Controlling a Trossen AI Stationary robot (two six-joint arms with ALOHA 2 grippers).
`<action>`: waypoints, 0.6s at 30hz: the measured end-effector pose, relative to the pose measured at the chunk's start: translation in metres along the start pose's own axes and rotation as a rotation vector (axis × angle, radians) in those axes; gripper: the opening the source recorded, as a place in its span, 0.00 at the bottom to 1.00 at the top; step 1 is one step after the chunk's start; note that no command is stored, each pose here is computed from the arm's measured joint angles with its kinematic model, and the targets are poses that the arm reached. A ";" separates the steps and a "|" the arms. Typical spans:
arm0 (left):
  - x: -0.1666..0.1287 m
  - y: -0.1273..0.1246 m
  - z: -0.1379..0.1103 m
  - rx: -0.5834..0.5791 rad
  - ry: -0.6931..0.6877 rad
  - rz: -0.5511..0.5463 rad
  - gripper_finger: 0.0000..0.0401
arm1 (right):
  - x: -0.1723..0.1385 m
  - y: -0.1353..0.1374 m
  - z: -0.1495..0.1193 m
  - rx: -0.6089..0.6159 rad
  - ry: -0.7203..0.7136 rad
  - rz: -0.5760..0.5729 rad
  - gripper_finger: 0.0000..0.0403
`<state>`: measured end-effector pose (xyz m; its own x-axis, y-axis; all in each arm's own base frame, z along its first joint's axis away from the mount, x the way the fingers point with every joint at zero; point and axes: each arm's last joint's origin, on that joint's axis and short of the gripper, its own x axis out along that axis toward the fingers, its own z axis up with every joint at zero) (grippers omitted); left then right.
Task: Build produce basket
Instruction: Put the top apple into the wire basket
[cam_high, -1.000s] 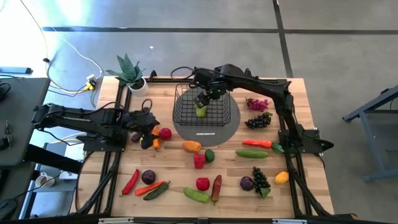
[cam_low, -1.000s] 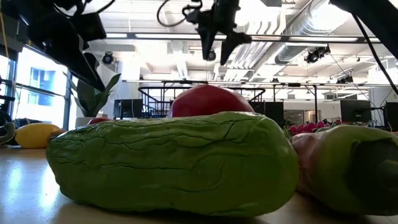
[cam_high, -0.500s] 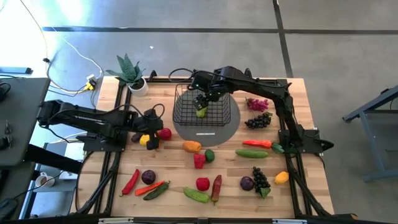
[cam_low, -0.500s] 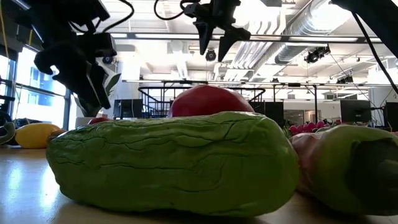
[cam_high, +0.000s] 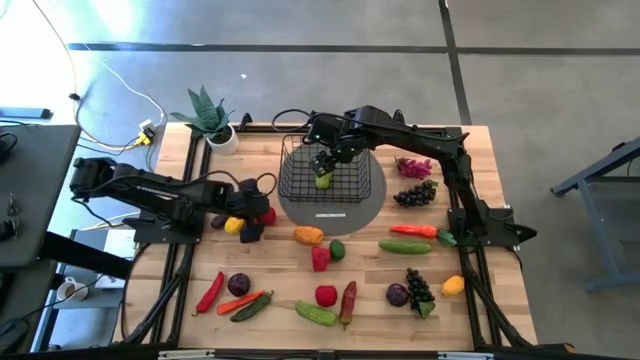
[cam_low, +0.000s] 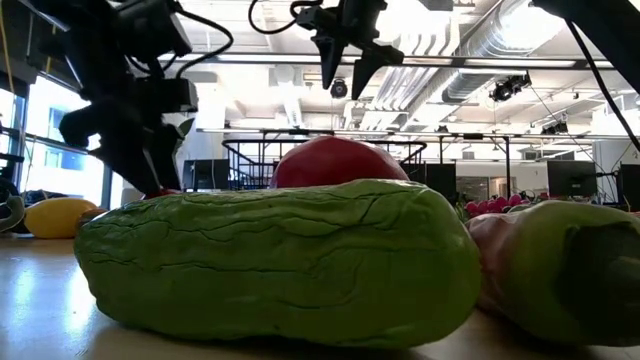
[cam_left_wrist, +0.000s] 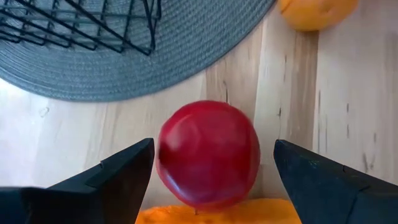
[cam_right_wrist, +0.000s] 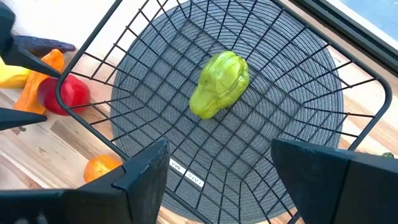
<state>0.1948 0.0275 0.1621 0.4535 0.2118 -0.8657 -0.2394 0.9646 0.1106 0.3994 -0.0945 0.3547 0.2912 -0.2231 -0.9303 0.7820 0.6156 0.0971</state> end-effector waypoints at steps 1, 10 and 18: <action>0.002 0.000 0.000 0.000 0.003 0.000 0.80 | 0.000 0.000 0.000 0.000 0.000 0.000 0.65; 0.021 -0.003 -0.002 -0.006 0.081 0.005 0.80 | 0.000 0.000 0.000 -0.002 0.001 0.000 0.65; 0.029 -0.004 -0.003 -0.004 0.103 0.018 0.75 | 0.000 0.000 0.000 -0.006 0.002 0.000 0.65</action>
<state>0.2065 0.0292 0.1353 0.3583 0.2116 -0.9093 -0.2506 0.9600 0.1246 0.3993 -0.0944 0.3546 0.2900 -0.2221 -0.9309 0.7786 0.6204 0.0945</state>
